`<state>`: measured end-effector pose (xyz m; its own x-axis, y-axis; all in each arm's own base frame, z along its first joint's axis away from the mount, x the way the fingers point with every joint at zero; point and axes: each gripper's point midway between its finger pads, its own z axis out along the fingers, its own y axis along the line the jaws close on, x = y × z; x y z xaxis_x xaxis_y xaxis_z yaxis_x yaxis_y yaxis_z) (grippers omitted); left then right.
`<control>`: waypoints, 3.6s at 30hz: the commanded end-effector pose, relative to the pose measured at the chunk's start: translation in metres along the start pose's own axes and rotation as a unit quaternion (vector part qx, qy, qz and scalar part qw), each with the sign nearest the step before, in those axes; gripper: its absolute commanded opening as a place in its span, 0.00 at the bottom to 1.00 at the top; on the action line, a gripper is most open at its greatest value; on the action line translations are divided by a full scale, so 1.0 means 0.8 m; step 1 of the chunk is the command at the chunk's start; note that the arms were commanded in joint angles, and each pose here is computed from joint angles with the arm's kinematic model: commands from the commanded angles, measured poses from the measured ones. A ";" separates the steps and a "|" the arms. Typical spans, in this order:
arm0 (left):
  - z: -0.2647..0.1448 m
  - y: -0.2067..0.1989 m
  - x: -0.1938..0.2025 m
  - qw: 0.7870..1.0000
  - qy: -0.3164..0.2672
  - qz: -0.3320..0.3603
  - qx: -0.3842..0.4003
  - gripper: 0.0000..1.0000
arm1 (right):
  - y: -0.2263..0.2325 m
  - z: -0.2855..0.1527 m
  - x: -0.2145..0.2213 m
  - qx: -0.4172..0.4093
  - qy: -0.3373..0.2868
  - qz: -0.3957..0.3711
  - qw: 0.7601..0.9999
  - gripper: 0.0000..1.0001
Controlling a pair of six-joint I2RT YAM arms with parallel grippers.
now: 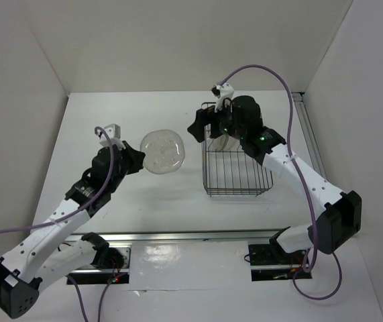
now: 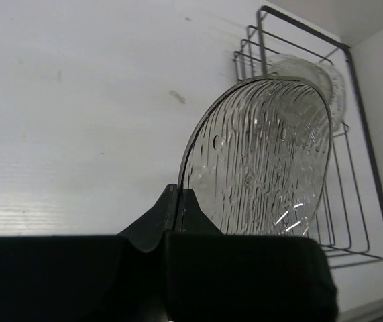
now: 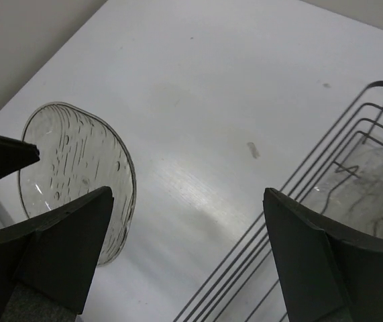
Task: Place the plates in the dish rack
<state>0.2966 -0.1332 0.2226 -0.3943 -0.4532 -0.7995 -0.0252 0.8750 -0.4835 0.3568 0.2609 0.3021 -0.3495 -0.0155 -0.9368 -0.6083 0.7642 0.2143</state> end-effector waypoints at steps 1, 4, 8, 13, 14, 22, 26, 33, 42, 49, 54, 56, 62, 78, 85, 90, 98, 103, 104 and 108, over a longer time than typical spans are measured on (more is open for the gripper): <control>-0.009 -0.032 0.001 0.997 -0.009 0.019 0.080 0.00 | 0.028 0.017 0.008 -0.081 -0.003 -0.016 0.997 1.00; -0.015 -0.045 -0.003 0.994 -0.012 0.016 0.105 0.00 | 0.046 0.021 0.017 -0.116 0.010 -0.004 0.993 0.98; -0.018 -0.055 -0.002 0.991 -0.014 0.020 0.135 0.00 | 0.059 0.026 0.033 -0.123 0.023 0.005 0.992 0.92; -0.018 -0.064 -0.009 0.989 -0.019 0.019 0.144 0.00 | 0.076 0.033 0.062 -0.145 0.046 0.016 0.988 0.91; -0.015 -0.063 -0.006 0.990 -0.014 0.020 0.141 0.00 | 0.075 0.036 0.066 -0.144 0.050 0.017 0.988 0.91; -0.017 -0.071 -0.016 0.988 -0.026 0.012 0.150 0.00 | 0.081 0.043 0.087 -0.146 0.069 0.032 0.986 0.13; -0.011 -0.064 -0.017 0.992 -0.024 0.007 0.126 0.16 | 0.075 0.041 0.069 -0.122 0.059 0.040 0.990 0.00; -0.008 -0.044 -0.015 0.997 -0.014 -0.010 0.074 1.00 | -0.009 -0.015 -0.028 0.111 -0.042 0.038 0.992 0.00; -0.012 -0.019 0.005 0.999 0.024 -0.011 0.026 1.00 | -0.185 -0.147 -0.092 0.466 -0.084 0.019 0.881 0.00; -0.012 -0.037 0.017 0.997 0.035 -0.008 0.068 1.00 | -0.281 -0.166 -0.045 0.535 -0.023 0.031 0.844 0.00; -0.005 -0.037 0.030 0.996 0.048 -0.006 0.071 1.00 | -0.301 -0.139 -0.017 0.539 0.013 0.030 0.841 0.00; -0.006 -0.041 0.028 0.996 0.047 -0.007 0.078 1.00 | -0.310 -0.131 -0.003 0.548 0.033 0.023 0.836 0.00; -0.004 -0.036 0.038 0.995 0.057 -0.005 0.076 1.00 | -0.327 -0.110 0.042 0.555 0.072 0.017 0.829 0.00; -0.006 -0.035 0.043 0.995 0.058 -0.005 0.081 1.00 | -0.321 -0.070 0.093 0.542 0.122 0.001 0.831 0.00; -0.006 -0.034 0.043 0.995 0.058 0.000 0.081 1.00 | -0.320 -0.060 0.098 0.539 0.128 -0.002 0.832 0.53; 0.004 -0.025 0.055 0.995 0.074 0.005 0.062 1.00 | -0.319 -0.050 0.096 0.529 0.126 0.005 0.839 1.00; 0.012 -0.021 0.042 0.996 0.085 0.013 0.011 1.00 | -0.277 -0.095 0.009 0.526 0.035 0.031 0.849 1.00; 0.006 -0.038 0.003 0.996 0.086 0.024 -0.013 1.00 | -0.245 -0.163 -0.062 0.537 -0.031 0.052 0.841 1.00; 0.004 -0.031 0.003 0.995 0.094 0.031 -0.034 1.00 | -0.240 -0.172 -0.068 0.536 -0.039 0.057 0.841 1.00; -0.022 -0.027 -0.048 0.994 0.064 0.057 -0.075 1.00 | -0.208 -0.200 -0.078 0.508 -0.053 0.077 0.856 1.00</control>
<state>0.3049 -0.1581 0.2523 -0.5373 -0.3806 -0.7527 -0.0452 0.9041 -0.4249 0.3941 0.0338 0.3534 -0.2770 0.1128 -0.9542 0.3869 0.9221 -0.0033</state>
